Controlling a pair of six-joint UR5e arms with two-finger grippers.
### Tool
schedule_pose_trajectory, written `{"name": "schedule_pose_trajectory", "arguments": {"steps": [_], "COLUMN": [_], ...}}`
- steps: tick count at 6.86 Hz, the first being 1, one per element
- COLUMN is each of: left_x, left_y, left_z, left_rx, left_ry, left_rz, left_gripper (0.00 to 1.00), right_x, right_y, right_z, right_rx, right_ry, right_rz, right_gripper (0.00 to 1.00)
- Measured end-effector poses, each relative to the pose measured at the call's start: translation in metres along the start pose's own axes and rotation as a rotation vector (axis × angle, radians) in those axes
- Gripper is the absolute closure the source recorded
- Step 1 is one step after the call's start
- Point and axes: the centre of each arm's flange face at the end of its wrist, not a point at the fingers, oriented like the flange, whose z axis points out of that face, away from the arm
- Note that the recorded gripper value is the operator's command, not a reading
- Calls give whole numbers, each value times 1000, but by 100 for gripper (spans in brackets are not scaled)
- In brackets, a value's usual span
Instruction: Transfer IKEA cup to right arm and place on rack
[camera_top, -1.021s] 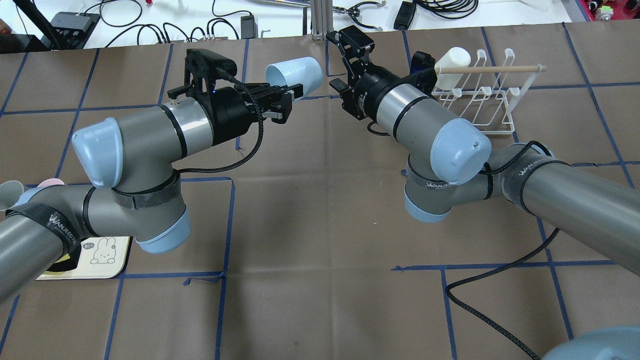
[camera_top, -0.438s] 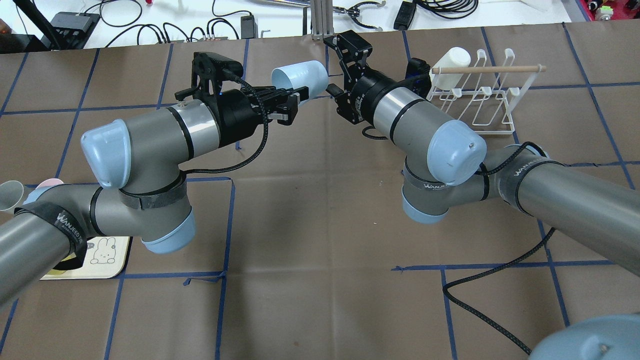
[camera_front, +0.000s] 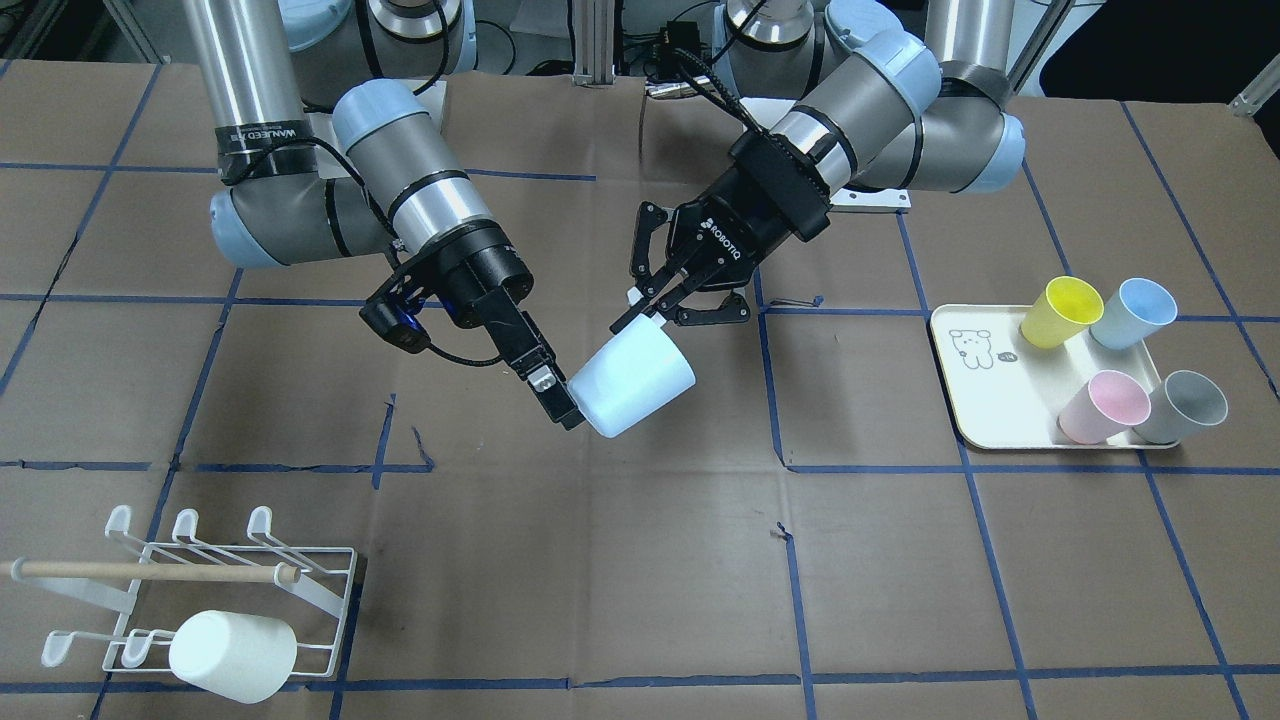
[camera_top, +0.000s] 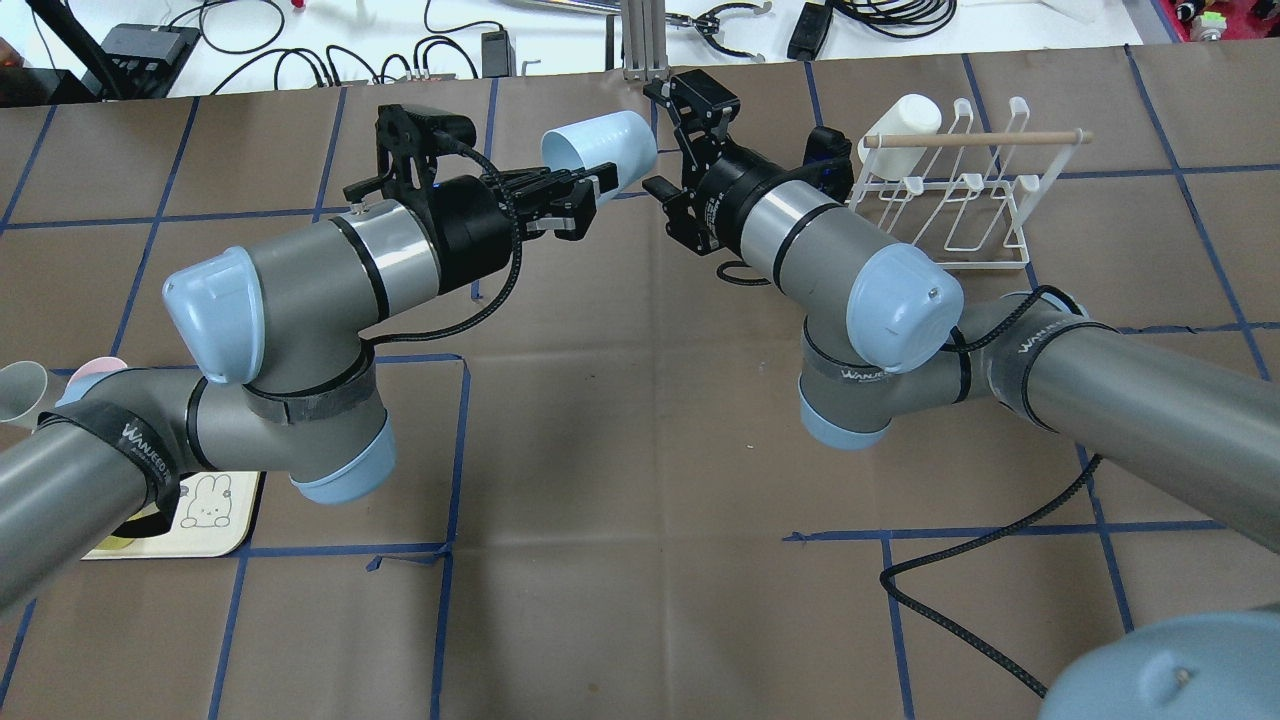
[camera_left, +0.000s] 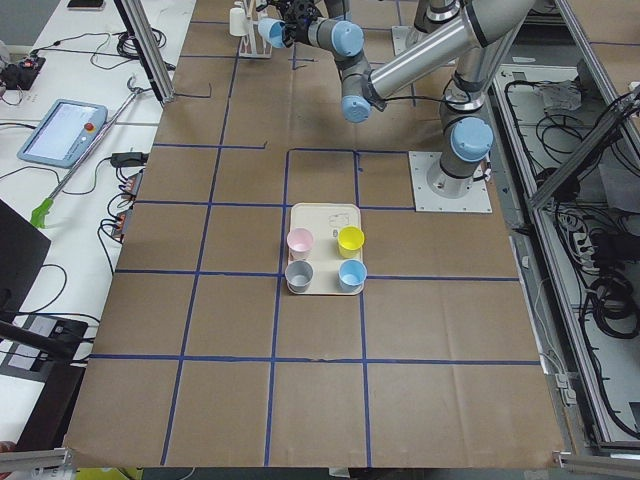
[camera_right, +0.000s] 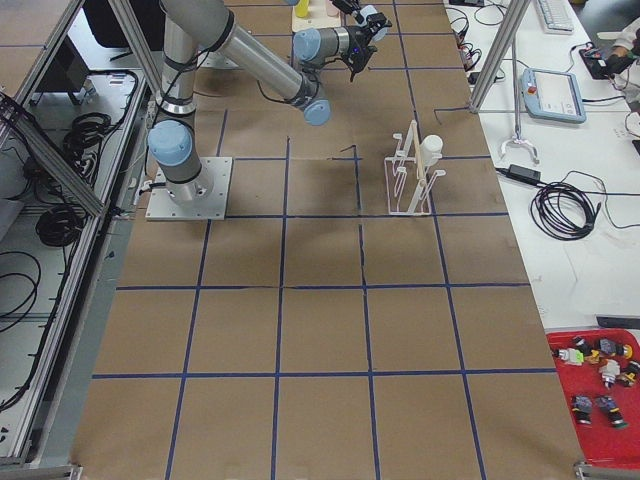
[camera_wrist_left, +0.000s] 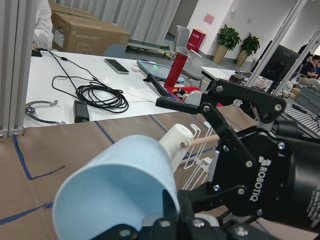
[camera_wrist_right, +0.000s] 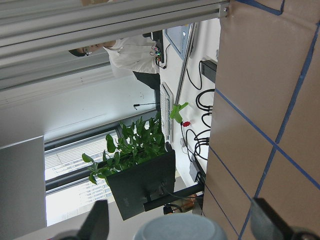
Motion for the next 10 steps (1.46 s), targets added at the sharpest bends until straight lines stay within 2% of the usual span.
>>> {"name": "schedule_pose_trajectory", "arguments": {"steps": [6,8,10], "left_x": [5,7,11], "left_y": [-1,-1,0], "left_z": [-1,0,2], "left_rx": [9,9,7], "left_ry": [7,8,9], "left_rz": [-42,-45,-47], "left_gripper": [100,100,100], "right_x": [-6,-4,-4], "right_y": [20,19,18], "right_z": [7,8,9], "right_rx": [-32,-29,-31], "right_ry": [-10,-7,-6], "right_rz": [-13,-15,-15], "right_gripper": [1,12,12]}}
